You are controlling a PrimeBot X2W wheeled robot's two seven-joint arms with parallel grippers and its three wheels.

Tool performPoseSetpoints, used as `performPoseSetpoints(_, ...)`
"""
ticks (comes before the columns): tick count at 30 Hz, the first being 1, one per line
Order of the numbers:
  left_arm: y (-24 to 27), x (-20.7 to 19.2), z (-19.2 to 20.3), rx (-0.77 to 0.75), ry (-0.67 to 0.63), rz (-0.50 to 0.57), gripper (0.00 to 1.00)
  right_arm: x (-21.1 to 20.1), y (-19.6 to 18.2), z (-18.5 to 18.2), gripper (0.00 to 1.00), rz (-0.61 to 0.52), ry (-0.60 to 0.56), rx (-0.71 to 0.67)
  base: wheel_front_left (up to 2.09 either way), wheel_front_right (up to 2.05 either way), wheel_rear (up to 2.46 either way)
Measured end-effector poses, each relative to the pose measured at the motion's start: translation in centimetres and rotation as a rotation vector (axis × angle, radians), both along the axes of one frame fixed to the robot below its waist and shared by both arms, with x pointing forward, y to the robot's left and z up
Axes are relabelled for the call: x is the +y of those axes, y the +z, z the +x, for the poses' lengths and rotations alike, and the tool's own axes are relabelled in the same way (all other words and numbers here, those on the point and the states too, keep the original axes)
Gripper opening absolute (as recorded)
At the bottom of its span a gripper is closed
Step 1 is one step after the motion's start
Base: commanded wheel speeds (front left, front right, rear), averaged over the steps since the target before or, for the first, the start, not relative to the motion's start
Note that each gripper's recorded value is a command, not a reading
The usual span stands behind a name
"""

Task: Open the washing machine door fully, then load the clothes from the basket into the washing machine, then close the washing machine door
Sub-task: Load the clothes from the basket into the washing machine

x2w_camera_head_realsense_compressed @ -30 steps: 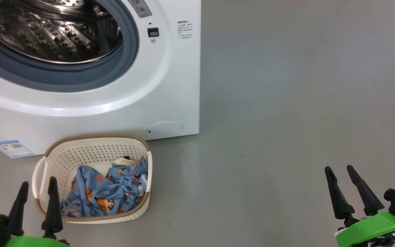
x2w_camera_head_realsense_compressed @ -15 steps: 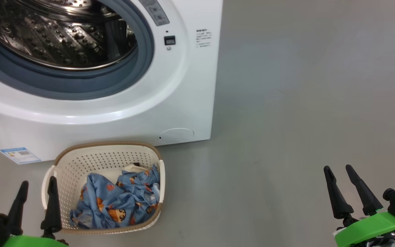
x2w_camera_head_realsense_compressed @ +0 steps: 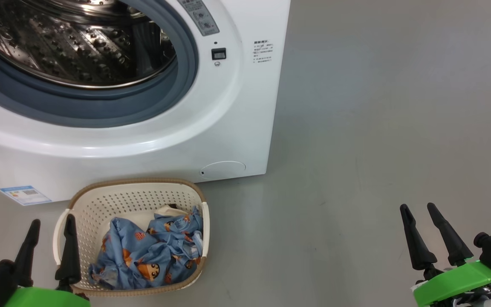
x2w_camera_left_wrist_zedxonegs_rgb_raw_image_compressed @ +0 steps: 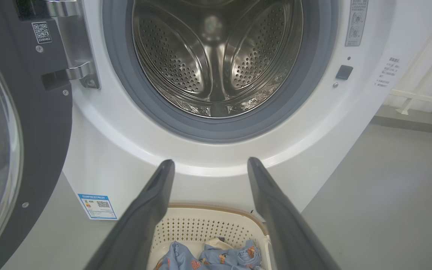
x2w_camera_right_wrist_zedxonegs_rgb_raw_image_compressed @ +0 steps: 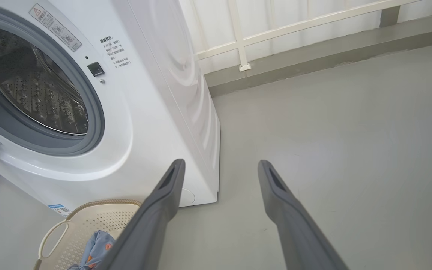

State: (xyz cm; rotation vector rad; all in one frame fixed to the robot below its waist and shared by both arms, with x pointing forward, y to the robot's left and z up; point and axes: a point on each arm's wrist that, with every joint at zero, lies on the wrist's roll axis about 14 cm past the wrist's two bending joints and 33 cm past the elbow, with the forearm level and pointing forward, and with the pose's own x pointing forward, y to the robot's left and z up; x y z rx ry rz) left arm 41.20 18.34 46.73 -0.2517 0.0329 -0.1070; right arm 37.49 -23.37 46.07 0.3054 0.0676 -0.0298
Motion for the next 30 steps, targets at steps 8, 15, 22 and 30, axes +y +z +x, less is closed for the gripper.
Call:
performPoseSetpoints(8,-1.2,-0.4,-0.1,0.035,-0.004,-0.005,1.0,0.3,-0.1,0.3,1.0,0.005,0.004,0.001,0.0,0.0,0.0)
performPoseSetpoints(15,-4.5,-1.4,-0.2,0.135,-0.027,-0.011,1.0,0.9,-0.5,1.4,1.0,0.016,0.014,0.005,0.0,0.0,0.0)
performPoseSetpoints(22,-9.1,-2.4,1.2,0.267,-0.051,-0.016,1.0,1.5,-1.3,3.4,1.0,0.029,0.019,0.013,0.0,0.0,0.0)
performPoseSetpoints(30,-15.2,-2.7,2.9,0.439,-0.075,0.007,1.0,2.4,-3.1,6.0,1.0,0.044,0.033,0.039,0.0,0.0,0.0)
